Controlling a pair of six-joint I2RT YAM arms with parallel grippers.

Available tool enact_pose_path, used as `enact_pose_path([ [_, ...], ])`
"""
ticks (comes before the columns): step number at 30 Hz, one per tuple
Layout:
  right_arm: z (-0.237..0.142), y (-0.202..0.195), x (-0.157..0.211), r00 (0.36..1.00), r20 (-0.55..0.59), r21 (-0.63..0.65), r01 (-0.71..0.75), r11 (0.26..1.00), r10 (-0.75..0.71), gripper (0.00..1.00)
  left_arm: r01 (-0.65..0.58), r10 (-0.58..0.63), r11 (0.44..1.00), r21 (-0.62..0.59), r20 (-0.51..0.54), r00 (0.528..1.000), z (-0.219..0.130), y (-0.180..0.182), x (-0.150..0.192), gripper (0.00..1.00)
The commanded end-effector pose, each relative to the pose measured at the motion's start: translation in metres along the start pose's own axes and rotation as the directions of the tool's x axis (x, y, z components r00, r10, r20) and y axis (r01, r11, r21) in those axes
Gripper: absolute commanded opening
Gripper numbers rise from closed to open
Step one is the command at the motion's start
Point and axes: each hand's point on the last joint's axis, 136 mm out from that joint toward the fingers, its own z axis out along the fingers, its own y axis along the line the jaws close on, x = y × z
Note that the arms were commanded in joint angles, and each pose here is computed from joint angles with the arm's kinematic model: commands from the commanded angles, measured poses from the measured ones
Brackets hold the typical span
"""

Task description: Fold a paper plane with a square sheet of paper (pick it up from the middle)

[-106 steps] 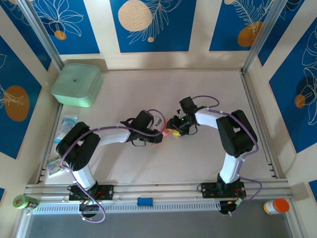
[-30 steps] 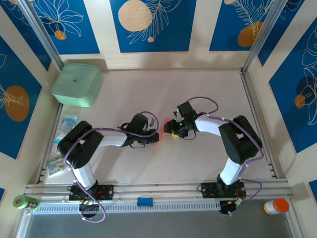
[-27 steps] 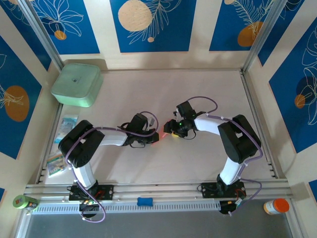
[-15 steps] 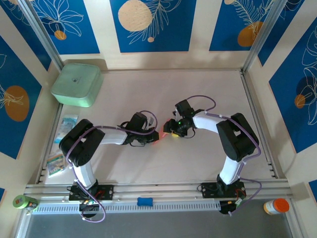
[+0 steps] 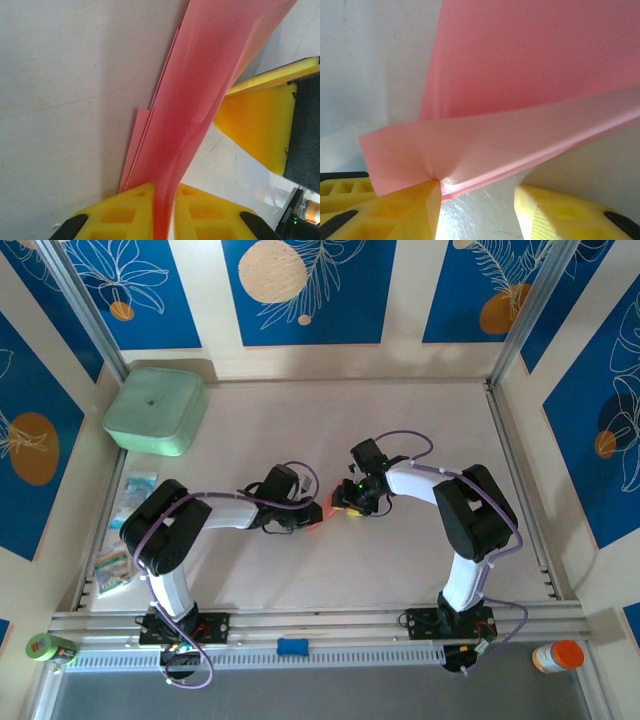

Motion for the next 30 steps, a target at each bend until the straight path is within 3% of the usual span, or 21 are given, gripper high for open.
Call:
enact_pose_path([
  [1, 0.026, -0.028, 0.005, 0.999, -0.015, 0.11, -0.029, 0.994, 0.031, 0.45, -0.004, 0.004, 1.0, -0.019, -0.035, 0.999, 0.003, 0.007, 0.002, 0.16],
  [13, 0.031, -0.039, 0.008, 0.997, -0.039, 0.162, -0.06, 0.985, 0.067, 0.4, -0.008, 0.007, 1.0, -0.027, -0.043, 0.999, 0.004, 0.009, 0.003, 0.16],
  [17, 0.028, -0.031, 0.007, 0.998, -0.035, 0.121, -0.046, 0.992, 0.051, 0.4, -0.01, 0.009, 1.0, -0.027, -0.045, 0.999, 0.004, 0.006, 0.001, 0.14],
  [24, 0.005, -0.001, 0.005, 0.999, 0.039, -0.039, 0.012, 0.999, -0.011, 0.51, 0.039, -0.04, 0.999, -0.024, -0.062, 0.997, 0.006, 0.007, 0.004, 0.12],
  [30, 0.011, -0.015, 0.008, 0.998, 0.022, 0.061, -0.054, 0.997, 0.053, 0.56, 0.071, -0.073, 0.997, -0.036, -0.08, 0.994, 0.009, 0.01, 0.007, 0.12],
])
